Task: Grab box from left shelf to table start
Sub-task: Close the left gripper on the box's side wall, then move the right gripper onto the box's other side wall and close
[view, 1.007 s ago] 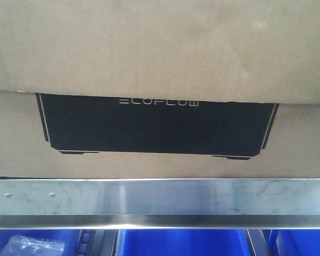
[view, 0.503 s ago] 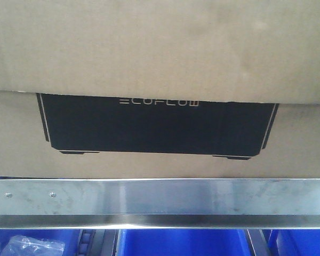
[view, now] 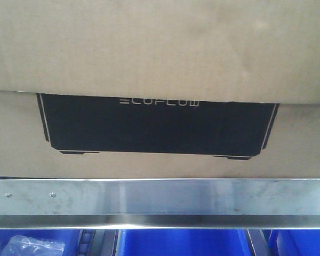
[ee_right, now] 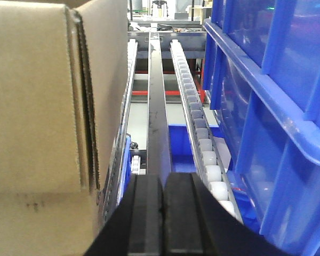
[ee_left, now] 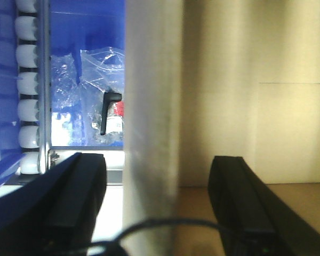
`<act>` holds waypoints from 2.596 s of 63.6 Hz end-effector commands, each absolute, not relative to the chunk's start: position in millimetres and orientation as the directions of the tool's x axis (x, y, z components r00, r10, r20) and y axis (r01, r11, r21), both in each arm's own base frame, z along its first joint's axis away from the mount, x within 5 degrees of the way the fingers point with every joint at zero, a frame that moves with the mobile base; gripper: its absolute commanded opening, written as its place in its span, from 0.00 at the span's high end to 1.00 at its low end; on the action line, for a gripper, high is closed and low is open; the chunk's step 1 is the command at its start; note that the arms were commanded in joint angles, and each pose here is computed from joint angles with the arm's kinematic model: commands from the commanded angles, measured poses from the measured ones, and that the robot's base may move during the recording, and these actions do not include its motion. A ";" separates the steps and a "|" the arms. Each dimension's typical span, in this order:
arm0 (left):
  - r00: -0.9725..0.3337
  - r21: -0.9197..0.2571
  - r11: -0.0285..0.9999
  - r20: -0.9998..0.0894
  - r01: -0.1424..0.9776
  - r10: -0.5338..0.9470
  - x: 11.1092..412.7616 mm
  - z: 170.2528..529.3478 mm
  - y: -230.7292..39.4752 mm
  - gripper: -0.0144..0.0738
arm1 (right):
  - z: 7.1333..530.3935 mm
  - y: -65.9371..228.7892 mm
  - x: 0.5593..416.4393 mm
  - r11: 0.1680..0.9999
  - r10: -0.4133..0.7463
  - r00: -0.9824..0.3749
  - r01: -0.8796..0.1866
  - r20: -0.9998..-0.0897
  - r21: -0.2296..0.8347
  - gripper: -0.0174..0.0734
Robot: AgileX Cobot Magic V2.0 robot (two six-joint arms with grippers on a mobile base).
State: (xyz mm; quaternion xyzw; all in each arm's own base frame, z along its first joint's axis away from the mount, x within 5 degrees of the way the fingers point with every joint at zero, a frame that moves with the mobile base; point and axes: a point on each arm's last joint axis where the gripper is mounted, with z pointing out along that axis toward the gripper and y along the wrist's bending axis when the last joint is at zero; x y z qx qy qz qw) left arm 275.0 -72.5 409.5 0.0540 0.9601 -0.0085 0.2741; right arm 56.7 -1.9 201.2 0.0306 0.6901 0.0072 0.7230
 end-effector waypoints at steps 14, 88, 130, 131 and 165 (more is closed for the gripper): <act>-0.858 0.018 0.996 -0.507 0.087 0.084 260.3 421.6 -67.3 0.46 | 209.9 -2.4 56.2 0.998 0.040 0.131 0.036 -0.991 0.045 0.75; -0.863 -0.025 0.995 -0.500 0.096 0.071 259.3 421.2 -71.0 0.85 | 209.9 -2.4 56.2 0.998 0.040 0.131 0.036 -0.991 0.045 0.75; -0.863 -0.025 0.995 -0.500 0.096 0.071 259.3 421.2 -71.0 0.85 | 210.0 -2.4 56.2 0.998 0.040 0.132 0.036 -0.990 0.045 0.75; -0.863 -0.025 0.995 -0.500 0.096 0.071 259.3 421.2 -71.0 0.85 | 210.0 -2.4 56.2 0.998 0.040 0.132 0.036 -0.990 0.045 0.75; -0.863 -0.027 0.995 -0.501 0.097 0.070 259.4 421.3 -71.1 0.85 | 271.9 -1.9 49.5 0.996 0.082 -0.003 0.038 -0.997 0.082 0.75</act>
